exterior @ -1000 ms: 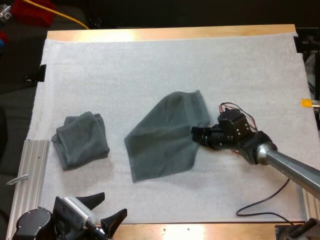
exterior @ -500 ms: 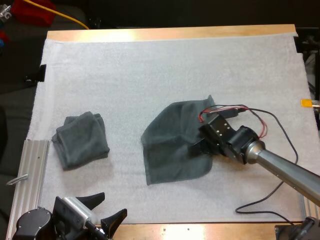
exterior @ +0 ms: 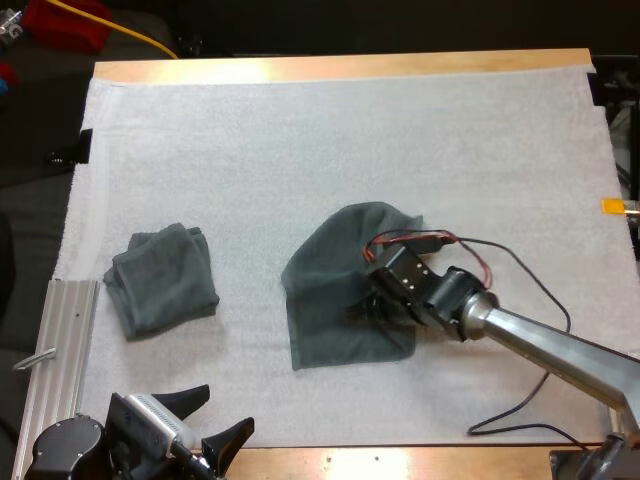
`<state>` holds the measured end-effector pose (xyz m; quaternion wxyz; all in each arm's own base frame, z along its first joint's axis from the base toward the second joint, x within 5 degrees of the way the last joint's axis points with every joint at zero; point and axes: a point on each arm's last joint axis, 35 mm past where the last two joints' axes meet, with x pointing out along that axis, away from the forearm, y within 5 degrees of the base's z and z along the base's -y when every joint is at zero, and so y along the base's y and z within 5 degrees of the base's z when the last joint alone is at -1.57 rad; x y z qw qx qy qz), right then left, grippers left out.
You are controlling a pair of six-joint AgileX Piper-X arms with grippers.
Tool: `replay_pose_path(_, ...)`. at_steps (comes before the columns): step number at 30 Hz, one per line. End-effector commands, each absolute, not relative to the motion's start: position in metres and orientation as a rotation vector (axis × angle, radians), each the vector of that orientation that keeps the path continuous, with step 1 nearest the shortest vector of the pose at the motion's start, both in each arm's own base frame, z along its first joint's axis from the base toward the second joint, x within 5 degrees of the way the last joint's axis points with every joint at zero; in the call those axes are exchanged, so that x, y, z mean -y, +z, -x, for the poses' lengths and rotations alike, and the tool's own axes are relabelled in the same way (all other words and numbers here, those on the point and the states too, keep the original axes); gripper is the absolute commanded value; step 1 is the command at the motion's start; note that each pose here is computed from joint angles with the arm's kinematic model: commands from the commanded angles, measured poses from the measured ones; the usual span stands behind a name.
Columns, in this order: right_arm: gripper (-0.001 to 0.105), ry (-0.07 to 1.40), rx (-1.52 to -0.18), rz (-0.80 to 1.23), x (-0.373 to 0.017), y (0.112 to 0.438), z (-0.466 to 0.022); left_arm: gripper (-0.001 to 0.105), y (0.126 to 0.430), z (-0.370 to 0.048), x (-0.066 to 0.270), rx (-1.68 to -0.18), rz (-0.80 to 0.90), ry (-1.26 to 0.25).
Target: Pick towel from pile, fold and stack
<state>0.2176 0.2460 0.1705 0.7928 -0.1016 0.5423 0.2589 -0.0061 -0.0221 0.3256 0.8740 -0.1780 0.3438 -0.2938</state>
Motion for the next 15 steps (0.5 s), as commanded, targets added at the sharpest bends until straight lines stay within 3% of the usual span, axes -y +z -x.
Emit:
replay_pose_path(1,0.002,0.586,-1.169,0.204,-0.25,0.172,-0.216,0.07,0.327,0.007,0.022,-0.716,0.374,-0.629)
replay_pose_path(5,0.004,0.668,-1.155,0.178,-0.261,0.174,-0.209,0.07,0.327,0.007,0.022,-0.716,0.374,-0.629)
replay_pose_path(7,0.01,0.729,-1.162,0.152,-0.266,0.175,-0.206,0.07,0.327,0.007,0.022,-0.716,0.374,-0.629)
replay_pose_path(10,0.026,0.757,-1.172,0.148,-0.269,0.175,-0.203,0.07,0.327,0.007,0.022,-0.716,0.374,-0.629)
replay_pose_path(15,0.065,0.897,-1.245,0.103,-0.271,0.176,-0.197,0.07,0.327,0.007,0.022,-0.716,0.374,-0.629)
